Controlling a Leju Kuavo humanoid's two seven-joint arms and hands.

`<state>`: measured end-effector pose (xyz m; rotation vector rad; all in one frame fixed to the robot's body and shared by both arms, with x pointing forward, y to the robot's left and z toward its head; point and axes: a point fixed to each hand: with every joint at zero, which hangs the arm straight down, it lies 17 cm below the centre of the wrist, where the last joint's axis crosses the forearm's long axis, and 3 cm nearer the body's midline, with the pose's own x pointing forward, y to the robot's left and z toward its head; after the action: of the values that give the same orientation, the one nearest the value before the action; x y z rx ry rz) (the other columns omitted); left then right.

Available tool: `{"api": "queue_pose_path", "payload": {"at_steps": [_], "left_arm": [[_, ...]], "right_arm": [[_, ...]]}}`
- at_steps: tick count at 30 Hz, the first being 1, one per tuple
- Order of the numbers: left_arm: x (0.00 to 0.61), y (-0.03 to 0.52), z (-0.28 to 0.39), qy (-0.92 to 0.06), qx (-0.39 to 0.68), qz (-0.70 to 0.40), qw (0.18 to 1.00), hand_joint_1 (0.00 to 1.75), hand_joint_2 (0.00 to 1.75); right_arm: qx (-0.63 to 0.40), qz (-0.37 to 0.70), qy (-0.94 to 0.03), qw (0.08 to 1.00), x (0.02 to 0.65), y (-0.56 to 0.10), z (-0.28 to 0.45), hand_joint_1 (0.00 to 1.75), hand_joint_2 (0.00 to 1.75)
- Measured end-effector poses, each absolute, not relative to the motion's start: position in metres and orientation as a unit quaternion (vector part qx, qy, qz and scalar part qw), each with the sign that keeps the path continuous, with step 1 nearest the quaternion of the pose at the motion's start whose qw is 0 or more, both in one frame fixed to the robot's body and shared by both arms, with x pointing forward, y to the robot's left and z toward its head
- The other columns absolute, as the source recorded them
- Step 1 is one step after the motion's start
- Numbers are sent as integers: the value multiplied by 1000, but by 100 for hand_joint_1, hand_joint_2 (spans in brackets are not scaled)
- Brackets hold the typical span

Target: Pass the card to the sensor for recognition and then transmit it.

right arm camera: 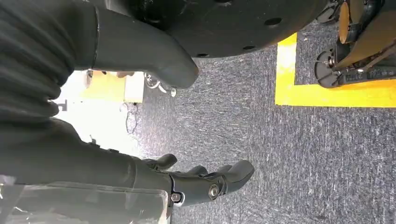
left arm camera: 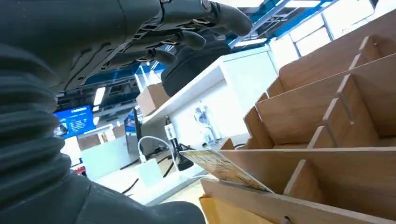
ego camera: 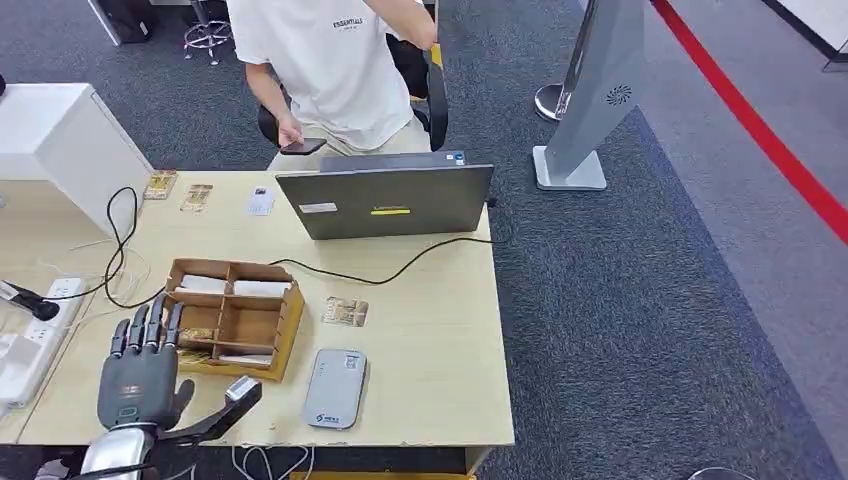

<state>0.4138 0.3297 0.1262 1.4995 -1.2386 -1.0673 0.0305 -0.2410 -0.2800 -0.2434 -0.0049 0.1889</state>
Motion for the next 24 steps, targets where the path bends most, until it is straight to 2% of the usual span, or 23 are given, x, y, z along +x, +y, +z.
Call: {"api": "queue_pose_path", "payload": {"at_steps": [12, 24], "left_arm": [[418, 352, 107, -473, 607, -431, 470, 0, 175], [418, 350, 101, -475, 601, -437, 472, 0, 175]], "right_arm": [[-122, 105, -5, 987, 31, -241, -280, 0, 175], [-122, 105, -4, 987, 31, -241, -280, 0, 175]]}}
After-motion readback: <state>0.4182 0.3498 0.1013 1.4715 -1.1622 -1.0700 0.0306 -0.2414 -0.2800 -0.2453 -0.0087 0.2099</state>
